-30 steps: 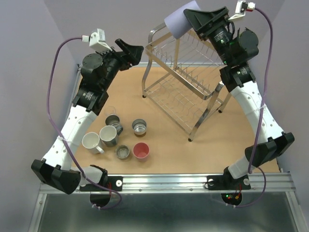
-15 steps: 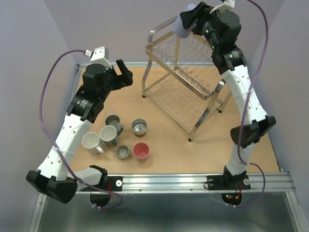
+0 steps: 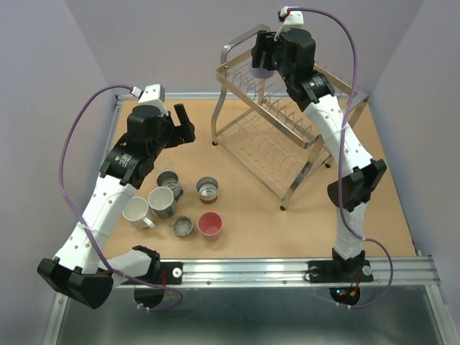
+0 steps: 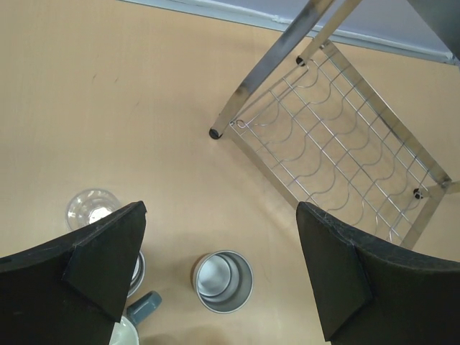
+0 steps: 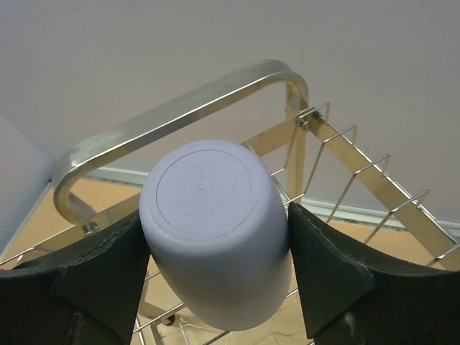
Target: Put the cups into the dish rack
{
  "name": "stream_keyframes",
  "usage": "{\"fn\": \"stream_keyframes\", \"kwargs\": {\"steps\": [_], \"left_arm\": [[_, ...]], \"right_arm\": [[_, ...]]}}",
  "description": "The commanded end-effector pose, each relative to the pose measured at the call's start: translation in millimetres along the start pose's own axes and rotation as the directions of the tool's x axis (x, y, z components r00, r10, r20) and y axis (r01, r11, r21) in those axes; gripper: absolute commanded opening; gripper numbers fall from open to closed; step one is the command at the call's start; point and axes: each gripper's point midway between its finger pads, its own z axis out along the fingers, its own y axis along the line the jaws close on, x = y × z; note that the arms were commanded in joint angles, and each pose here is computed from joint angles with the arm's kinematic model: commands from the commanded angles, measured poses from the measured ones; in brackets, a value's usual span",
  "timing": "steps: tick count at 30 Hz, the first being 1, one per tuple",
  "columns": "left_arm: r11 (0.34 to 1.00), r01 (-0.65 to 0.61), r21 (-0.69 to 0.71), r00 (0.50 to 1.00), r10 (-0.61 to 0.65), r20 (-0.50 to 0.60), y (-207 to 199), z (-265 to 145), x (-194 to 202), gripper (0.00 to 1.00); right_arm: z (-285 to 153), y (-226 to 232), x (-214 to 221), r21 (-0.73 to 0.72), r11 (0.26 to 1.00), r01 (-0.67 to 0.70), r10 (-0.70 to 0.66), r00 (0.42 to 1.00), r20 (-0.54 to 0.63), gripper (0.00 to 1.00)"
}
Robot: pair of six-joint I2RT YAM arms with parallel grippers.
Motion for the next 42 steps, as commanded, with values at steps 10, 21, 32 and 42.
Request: {"fn": "stream_keyframes", "kwargs": {"steps": [10, 21, 32, 42], "left_arm": [[0.999, -0.034, -0.009, 0.998, 0.033, -0.046, 11.6, -10.5, 22.6, 0.95], [0.998, -0.063, -0.014, 0.988, 0.060, -0.139, 18.0, 9.0, 57.4, 0.93], [0.991, -0.132, -0.010, 0.960, 0.126, -0.249, 24.6, 46.9, 95.3, 0.83], [0.968, -0.252, 0.023, 0.844, 0.231, -0.485, 31.1, 71.5, 177.9, 0.63]], "right_arm": [[5.8, -20.0, -0.2, 0.089, 0.995, 0.055, -0.055, 0.998, 0.001, 1.00], [-31.6, -22.7, -57.4, 0.095, 0.995, 0.040, -0.050, 0.993, 0.105, 1.00], [-109.1, -40.9, -123.6, 0.147, 0.989, -0.032, -0.003, 0.973, 0.232, 1.00], [-212.5, -67.5, -166.3, 0.173, 0.975, -0.141, 0.072, 0.932, 0.356, 1.00]]}}
